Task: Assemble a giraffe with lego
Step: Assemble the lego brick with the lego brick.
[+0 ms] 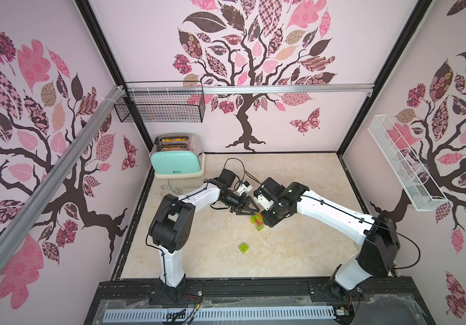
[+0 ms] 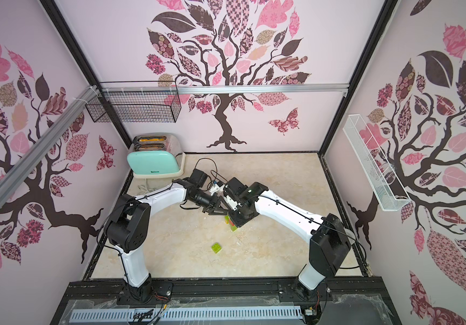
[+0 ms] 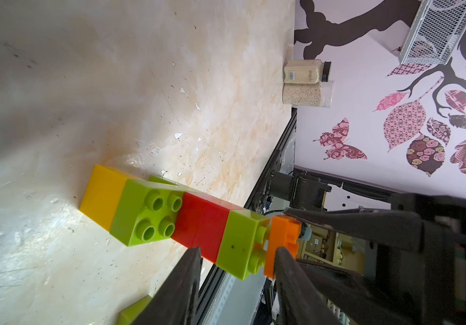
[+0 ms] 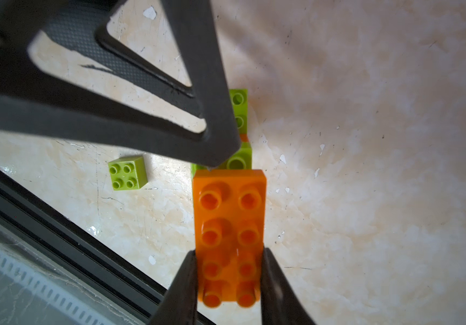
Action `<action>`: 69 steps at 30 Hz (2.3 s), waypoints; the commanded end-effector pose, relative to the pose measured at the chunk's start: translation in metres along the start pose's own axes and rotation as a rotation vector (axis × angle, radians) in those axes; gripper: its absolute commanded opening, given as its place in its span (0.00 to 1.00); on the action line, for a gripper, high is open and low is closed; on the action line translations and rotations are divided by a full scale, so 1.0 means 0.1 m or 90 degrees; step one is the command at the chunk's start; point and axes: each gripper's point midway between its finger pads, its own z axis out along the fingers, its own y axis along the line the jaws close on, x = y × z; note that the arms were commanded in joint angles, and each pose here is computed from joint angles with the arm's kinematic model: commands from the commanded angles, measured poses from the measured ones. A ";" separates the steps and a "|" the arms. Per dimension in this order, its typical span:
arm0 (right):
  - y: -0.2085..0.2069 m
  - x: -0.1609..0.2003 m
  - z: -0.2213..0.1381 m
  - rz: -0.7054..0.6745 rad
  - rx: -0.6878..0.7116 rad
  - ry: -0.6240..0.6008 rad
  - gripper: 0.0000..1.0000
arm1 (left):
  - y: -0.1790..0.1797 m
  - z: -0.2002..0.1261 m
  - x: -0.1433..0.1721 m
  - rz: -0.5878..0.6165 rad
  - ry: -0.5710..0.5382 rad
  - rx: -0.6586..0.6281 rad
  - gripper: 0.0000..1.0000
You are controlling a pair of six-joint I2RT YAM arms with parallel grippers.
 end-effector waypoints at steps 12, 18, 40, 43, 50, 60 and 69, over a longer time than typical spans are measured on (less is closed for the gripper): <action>-0.01 -0.05 0.06 0.006 0.030 0.021 0.15 | -0.07 0.03 0.02 0.014 0.008 0.033 0.49; 0.01 -0.07 0.08 0.012 0.024 0.023 0.15 | 0.00 0.05 0.04 0.013 0.014 0.019 0.48; 0.04 -0.03 0.10 0.009 0.032 0.034 0.19 | 0.36 0.15 0.19 -0.012 0.036 -0.051 0.41; 0.05 -0.01 0.16 0.014 0.026 0.036 0.21 | 0.42 0.17 0.22 -0.015 0.038 -0.063 0.40; 0.04 0.03 0.27 0.014 0.030 0.043 0.25 | 0.55 0.20 0.27 -0.024 0.044 -0.079 0.38; 0.03 0.02 0.31 0.014 0.033 0.036 0.34 | 0.56 0.20 0.27 -0.026 0.043 -0.079 0.37; 0.05 -0.16 -0.32 0.022 0.025 -0.049 0.52 | 0.30 0.07 0.12 0.007 0.022 -0.076 0.47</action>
